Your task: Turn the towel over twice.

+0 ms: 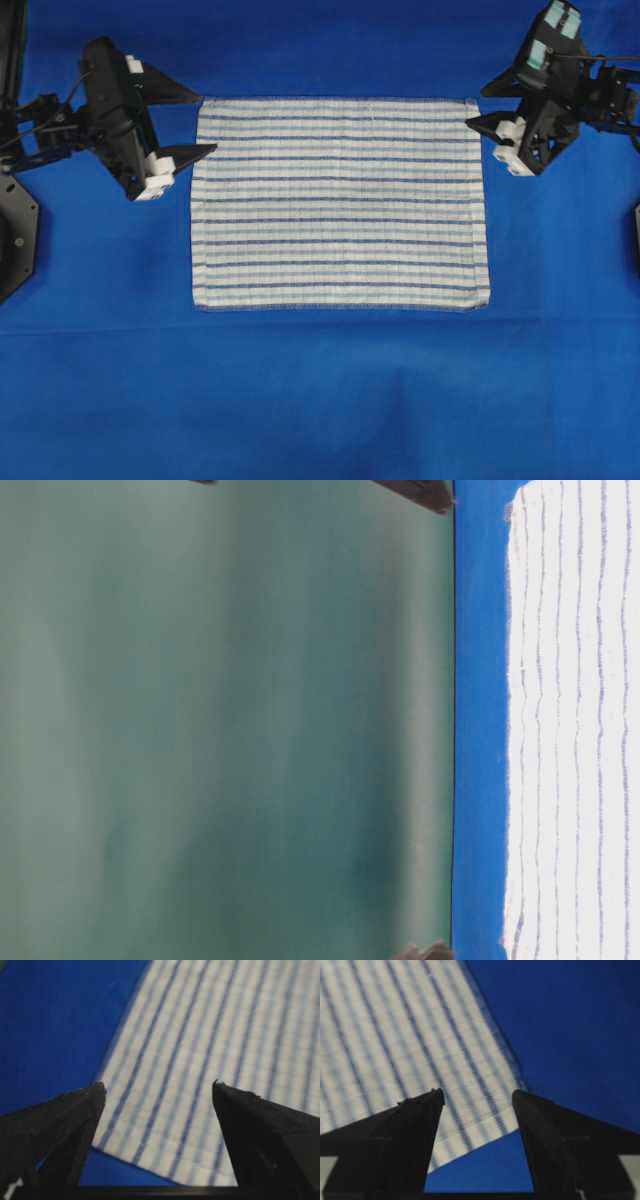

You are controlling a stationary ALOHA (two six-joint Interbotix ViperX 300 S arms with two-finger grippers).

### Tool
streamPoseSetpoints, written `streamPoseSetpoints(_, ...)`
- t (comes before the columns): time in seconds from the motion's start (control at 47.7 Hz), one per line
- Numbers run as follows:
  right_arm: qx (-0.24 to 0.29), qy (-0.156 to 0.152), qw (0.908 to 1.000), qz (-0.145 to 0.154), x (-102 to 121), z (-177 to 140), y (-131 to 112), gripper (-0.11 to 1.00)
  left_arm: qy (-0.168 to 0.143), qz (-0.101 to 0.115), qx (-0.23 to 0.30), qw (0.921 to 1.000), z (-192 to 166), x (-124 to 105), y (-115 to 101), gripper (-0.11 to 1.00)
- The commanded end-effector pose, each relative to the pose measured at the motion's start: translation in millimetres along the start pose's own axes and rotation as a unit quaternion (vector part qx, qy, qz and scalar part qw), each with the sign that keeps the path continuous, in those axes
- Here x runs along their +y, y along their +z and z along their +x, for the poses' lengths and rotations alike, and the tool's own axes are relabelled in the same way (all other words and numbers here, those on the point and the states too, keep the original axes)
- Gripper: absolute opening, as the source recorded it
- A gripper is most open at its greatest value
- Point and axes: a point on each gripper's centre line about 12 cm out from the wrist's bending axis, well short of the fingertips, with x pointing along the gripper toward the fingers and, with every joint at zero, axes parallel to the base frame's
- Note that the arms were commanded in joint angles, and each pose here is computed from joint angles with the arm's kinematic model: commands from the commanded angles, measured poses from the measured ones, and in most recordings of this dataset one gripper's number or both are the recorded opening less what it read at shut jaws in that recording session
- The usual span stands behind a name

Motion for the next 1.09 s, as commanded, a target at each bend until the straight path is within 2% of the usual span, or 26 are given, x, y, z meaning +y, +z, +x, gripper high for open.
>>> streamPoseSetpoints(0.0,-0.007,-0.003,1.0,0.003,-5.6,8.1,1.2,0.62,0.012,-0.004,-0.003,0.9999,10.4,6.6,-0.2,0.83)
streamPoseSetpoints(0.315,0.017,-0.019,0.9994,0.023,-27.1,35.0,-18.3,0.62,0.031,-0.013,0.035,0.9988,38.5,19.4,-27.1,0.81)
streamPoseSetpoints(0.629,0.029,-0.019,0.999,0.029,-31.8,49.4,-28.0,0.61,0.038,-0.019,0.069,0.9967,50.6,24.9,-45.7,0.76)
streamPoseSetpoints(0.692,0.031,-0.018,0.999,0.029,-31.4,50.4,-28.5,0.57,0.04,-0.02,0.071,0.9965,50.6,26.2,-46.5,0.69)
streamPoseSetpoints(0.755,0.031,-0.019,0.9989,0.029,-31.9,50.6,-28.9,0.48,0.042,-0.022,0.072,0.9963,50.4,28.0,-46.9,0.54)
streamPoseSetpoints(0.818,0.034,-0.019,0.9988,0.029,-31.9,50.5,-29.8,0.34,0.044,-0.022,0.077,0.9958,50.3,29.2,-48.4,0.39)
streamPoseSetpoints(0.902,0.034,-0.019,0.9988,0.029,-32.0,50.5,-30.0,0.1,0.043,-0.023,0.088,0.9949,50.3,29.7,-51.2,0.19)
streamPoseSetpoints(0.923,0.034,-0.019,0.9988,0.029,-32.0,50.5,-30.0,0.07,0.044,-0.024,0.091,0.9946,50.4,30.6,-51.5,0.15)
streamPoseSetpoints(0.986,0.035,-0.019,0.9988,0.029,-31.4,50.4,-30.6,0.08,0.044,-0.025,0.097,0.994,50.1,30.8,-53.0,0.04)
streamPoseSetpoints(1.069,0.035,-0.019,0.9987,0.03,-31.8,49.9,-30.9,0.08,0.045,-0.026,0.101,0.9935,49.8,31.5,-54.1,0.02)
